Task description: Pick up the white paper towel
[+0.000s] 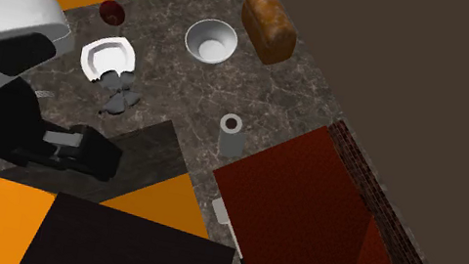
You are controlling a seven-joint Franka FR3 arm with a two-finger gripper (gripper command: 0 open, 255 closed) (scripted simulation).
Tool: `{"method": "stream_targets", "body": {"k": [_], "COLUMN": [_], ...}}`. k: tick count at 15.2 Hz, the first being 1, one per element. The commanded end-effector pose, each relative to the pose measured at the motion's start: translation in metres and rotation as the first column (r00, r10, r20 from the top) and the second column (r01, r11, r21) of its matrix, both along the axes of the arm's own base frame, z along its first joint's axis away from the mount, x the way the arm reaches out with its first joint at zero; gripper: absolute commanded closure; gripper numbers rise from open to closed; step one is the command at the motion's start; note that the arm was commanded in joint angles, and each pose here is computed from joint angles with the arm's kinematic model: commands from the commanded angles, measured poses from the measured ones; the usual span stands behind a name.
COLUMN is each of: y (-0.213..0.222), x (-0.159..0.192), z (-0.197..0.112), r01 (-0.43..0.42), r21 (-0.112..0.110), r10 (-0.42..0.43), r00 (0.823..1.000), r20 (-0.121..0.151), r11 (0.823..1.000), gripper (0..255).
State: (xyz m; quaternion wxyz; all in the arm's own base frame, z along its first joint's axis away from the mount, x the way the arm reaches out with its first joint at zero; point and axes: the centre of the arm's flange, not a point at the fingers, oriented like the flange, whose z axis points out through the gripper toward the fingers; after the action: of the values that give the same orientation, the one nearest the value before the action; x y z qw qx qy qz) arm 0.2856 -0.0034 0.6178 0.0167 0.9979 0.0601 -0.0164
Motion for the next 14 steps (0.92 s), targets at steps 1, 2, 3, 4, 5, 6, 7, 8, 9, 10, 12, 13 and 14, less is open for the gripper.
{"method": "stream_targets", "body": {"k": [1,2,3,4,5,6,7,8,9,10,12,13,14], "y": [0.000,-0.004,-0.008,-0.012,-0.016,-0.020,-0.024,-0.028,-0.032,-0.036,-0.044,-0.048,-0.052], "x": [0.000,0.007,0.014,0.021,0.028,0.034,0.042,0.049,0.056,0.063,0.077,0.085,0.092], "z": [0.000,-0.010,-0.020,-0.031,-0.041,-0.051,-0.061,-0.071,-0.081,-0.091,-0.111,-0.121,-0.131], "r01": [0.000,-0.004,-0.008,-0.011,-0.015,-0.019,-0.023,-0.027,-0.030,-0.034,-0.042,-0.046,-0.049], "r21": [0.000,0.000,0.000,-0.001,-0.001,-0.001,-0.001,-0.002,-0.002,-0.002,-0.003,-0.003,-0.004], "r10": [0.000,0.004,0.008,0.011,0.015,0.019,0.023,0.027,0.030,0.034,0.042,0.046,0.050], "r00": [1.000,1.000,1.000,1.000,1.000,1.000,1.000,0.999,0.999,0.999,0.999,0.998,0.998], "r20": [0.000,0.003,0.005,0.008,0.011,0.013,0.016,0.019,0.021,0.024,0.029,0.032,0.035], "r11": [1.000,1.000,1.000,1.000,1.000,1.000,1.000,1.000,1.000,0.999,0.999,0.999,0.999], "gripper": [0,0,0,0,0,0,0,0,0,0,0,0,0]}}
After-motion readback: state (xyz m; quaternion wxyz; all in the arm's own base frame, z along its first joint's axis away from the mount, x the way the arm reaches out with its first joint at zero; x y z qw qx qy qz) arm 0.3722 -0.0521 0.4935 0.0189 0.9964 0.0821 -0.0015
